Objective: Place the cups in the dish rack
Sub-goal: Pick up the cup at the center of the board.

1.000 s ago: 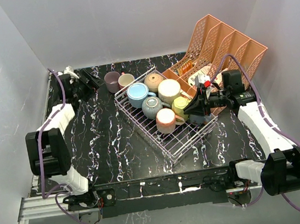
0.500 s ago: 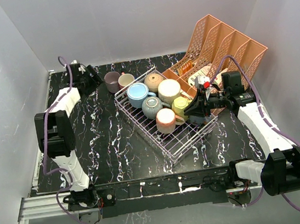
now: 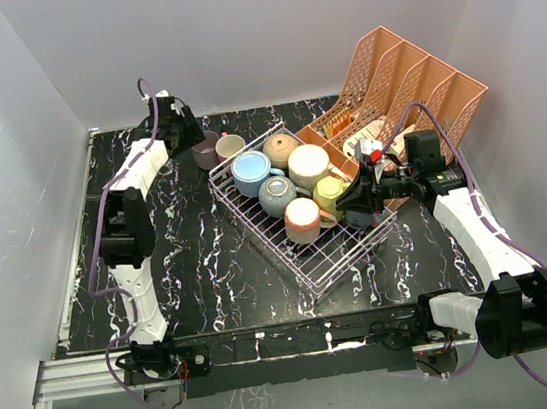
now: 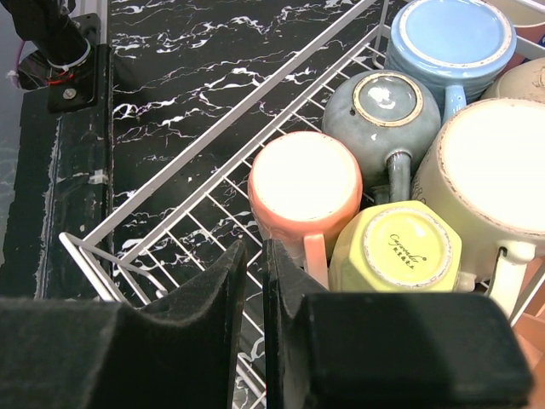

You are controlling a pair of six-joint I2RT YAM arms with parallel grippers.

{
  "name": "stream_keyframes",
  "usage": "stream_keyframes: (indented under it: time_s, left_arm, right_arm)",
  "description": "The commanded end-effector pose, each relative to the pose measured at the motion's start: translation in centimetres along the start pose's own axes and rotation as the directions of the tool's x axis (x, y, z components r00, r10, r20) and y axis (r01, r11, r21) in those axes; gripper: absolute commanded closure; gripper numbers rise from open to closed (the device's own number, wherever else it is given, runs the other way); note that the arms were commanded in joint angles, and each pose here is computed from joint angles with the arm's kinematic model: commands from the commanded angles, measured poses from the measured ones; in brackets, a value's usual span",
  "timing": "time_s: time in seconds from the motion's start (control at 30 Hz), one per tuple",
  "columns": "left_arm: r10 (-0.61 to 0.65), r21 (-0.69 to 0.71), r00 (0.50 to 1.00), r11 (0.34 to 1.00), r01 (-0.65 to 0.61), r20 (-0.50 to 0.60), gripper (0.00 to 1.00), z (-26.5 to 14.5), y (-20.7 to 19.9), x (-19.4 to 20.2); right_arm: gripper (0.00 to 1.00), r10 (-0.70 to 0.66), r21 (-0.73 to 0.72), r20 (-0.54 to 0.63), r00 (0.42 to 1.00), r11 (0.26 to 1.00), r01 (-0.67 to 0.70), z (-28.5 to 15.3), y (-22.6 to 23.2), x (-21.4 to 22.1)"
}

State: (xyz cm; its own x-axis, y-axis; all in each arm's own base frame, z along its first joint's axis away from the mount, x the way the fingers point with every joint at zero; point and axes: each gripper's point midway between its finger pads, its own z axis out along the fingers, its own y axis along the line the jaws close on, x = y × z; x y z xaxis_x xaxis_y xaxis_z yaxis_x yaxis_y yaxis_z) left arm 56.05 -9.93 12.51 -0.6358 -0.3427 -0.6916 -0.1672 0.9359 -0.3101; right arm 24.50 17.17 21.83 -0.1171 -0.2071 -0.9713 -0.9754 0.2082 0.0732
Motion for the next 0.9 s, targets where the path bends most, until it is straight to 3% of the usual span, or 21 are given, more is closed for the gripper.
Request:
stream_keyframes:
  time_s: [0.0, 0.17, 0.37, 0.5, 0.6, 0.87]
  left_arm:
    - [0.07, -0.081, 0.997, 0.994, -0.072, -0.024, 0.38, 0.2, 1.2, -0.1]
    - [0.108, -0.058, 0.991, 0.992, -0.112, -0.076, 0.5, 1.8, 0.9, 0.7]
    - [0.113, -0.068, 0.985, 0.99, -0.122, -0.129, 0.76, 3.4, 1.4, 1.6]
    - [0.111, -0.066, 0.984, 0.99, -0.121, -0.139, 0.85, 3.6, 1.4, 2.0]
    - [0.121, -0.075, 0.985, 0.989, -0.131, -0.127, 0.98, 3.3, 1.5, 1.5]
    - [0.114, -0.129, 0.993, 0.985, -0.115, -0.014, 1.0, 0.9, 2.8, -2.3]
  right_arm:
    - [0.83, -0.071, 0.02, 0.021, 0.997, 0.997, 0.07, -0.3, -0.3, -1.2]
    - [0.83, -0.071, 0.021, 0.018, 0.997, 0.997, 0.071, -0.2, -0.4, -1.1]
    - [0.83, -0.075, 0.033, 0.012, 0.997, 0.997, 0.074, -0.3, -0.5, -0.9]
    - [0.83, -0.072, 0.029, 0.014, 0.997, 0.997, 0.072, -0.3, -0.4, -0.9]
    - [0.83, -0.069, 0.028, 0.014, 0.998, 0.997, 0.069, -0.3, -0.5, -0.8]
    - [0.83, -0.065, 0.022, 0.014, 0.998, 0.998, 0.065, -0.2, -0.4, -0.6]
